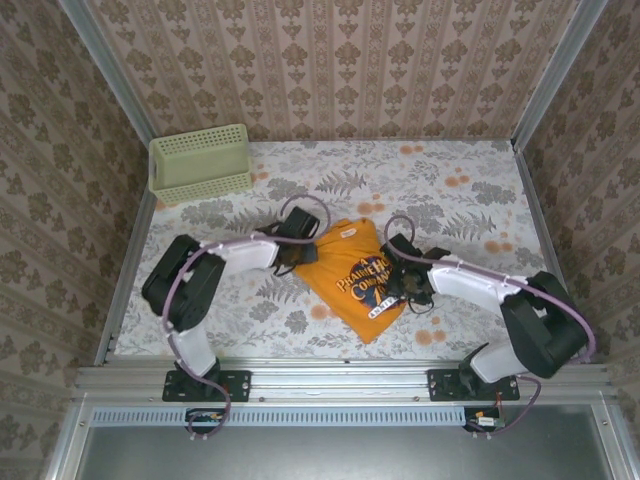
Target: Fold the inside-out t-shirt
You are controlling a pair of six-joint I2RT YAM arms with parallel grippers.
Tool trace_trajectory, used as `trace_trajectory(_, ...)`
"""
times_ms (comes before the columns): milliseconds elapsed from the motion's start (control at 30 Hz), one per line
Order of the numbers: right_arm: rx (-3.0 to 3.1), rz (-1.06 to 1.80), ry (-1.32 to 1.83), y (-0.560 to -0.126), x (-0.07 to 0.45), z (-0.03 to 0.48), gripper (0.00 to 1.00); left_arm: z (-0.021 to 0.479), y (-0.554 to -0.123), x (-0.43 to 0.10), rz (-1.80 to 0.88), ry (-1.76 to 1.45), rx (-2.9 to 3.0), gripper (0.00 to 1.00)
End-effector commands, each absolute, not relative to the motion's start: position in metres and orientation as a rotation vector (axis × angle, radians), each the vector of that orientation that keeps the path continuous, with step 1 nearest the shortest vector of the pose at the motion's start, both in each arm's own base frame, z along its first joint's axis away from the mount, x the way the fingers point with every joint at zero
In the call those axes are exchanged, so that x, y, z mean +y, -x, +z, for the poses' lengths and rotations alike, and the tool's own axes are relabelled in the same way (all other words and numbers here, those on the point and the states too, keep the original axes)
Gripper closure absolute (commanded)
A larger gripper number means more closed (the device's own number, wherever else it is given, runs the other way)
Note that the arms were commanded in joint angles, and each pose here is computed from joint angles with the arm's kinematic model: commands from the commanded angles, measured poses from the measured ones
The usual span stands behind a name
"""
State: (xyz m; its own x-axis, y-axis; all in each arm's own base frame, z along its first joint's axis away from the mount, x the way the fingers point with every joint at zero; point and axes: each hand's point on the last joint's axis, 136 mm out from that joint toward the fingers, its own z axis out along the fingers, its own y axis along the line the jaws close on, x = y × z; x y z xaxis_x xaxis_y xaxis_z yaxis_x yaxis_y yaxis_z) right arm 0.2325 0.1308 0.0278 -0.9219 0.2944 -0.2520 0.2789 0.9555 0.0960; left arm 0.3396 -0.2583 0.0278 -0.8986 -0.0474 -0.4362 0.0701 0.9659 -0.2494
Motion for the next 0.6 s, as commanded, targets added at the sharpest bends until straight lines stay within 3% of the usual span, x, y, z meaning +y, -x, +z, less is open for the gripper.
trace_trajectory(0,2.821,0.223,-0.468,-0.223,0.154,0.05,0.43,0.032,-0.35,-0.282,-0.408,-0.251,2.697,0.68)
trace_trajectory(133,2.701,0.157,-0.373,-0.246,0.138,0.092,0.31,0.068,-0.353,-0.273,-0.32,-0.259,2.648,0.52)
trace_trajectory(233,2.652,0.237,-0.346,-0.281,0.133,0.109,0.3,0.09,-0.336,-0.252,-0.211,-0.21,2.62,0.41)
trace_trajectory(367,2.666,0.248,-0.309,-0.338,0.134,0.108,0.29,0.087,-0.311,-0.238,-0.238,-0.101,2.633,0.37)
trace_trajectory(567,2.73,0.301,-0.273,-0.408,0.145,0.08,0.3,0.064,-0.31,-0.243,-0.377,0.007,2.663,0.38)
